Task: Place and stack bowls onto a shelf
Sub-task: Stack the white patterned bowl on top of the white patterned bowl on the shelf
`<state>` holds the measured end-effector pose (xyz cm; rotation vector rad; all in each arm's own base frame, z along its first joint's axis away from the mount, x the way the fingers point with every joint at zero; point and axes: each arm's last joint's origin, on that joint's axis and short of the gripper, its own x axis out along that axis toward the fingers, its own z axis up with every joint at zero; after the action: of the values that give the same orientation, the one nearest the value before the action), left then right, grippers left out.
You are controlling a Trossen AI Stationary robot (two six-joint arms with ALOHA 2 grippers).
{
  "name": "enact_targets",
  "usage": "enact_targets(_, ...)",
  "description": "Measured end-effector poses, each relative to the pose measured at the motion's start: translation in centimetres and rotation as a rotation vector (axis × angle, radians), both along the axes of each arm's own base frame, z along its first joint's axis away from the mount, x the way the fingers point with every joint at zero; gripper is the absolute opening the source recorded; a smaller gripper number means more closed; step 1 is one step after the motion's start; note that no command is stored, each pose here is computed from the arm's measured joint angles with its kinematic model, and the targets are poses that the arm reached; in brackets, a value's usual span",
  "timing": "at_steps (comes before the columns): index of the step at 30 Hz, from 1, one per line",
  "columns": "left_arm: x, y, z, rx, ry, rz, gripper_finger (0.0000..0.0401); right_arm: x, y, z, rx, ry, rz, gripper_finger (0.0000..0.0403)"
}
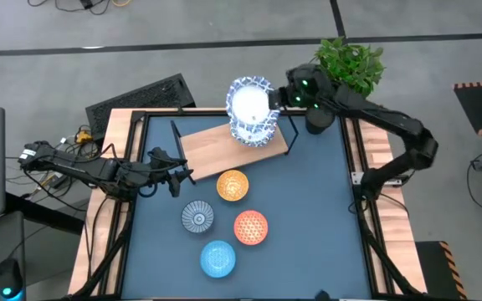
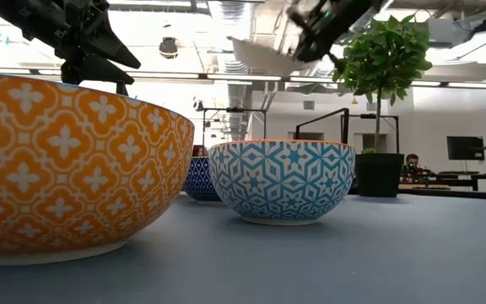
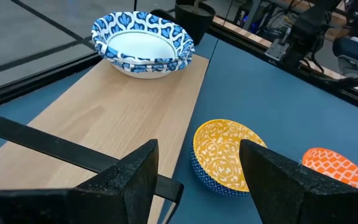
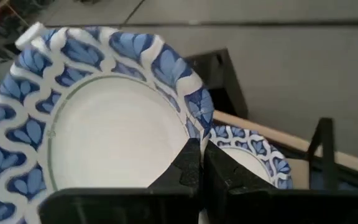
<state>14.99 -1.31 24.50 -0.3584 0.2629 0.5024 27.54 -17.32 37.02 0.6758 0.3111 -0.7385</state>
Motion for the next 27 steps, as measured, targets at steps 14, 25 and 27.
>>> enact_targets(14,0.0,0.0,0.0,-0.007,-0.002,-0.005,0.0213,2.6,-5.8,-9.2,0.214,0.234,-0.052,0.0024)
enact_targets(25,0.0,0.0,0.0,-0.007,-0.001,-0.006,0.0213,2.5,-6.1,-9.4,0.191,0.27,-0.052,0.0043)
enact_targets(27,0.0,0.0,0.0,-0.006,-0.001,-0.006,0.0213,2.5,-6.1,-9.4,0.19,0.271,-0.054,0.0052)
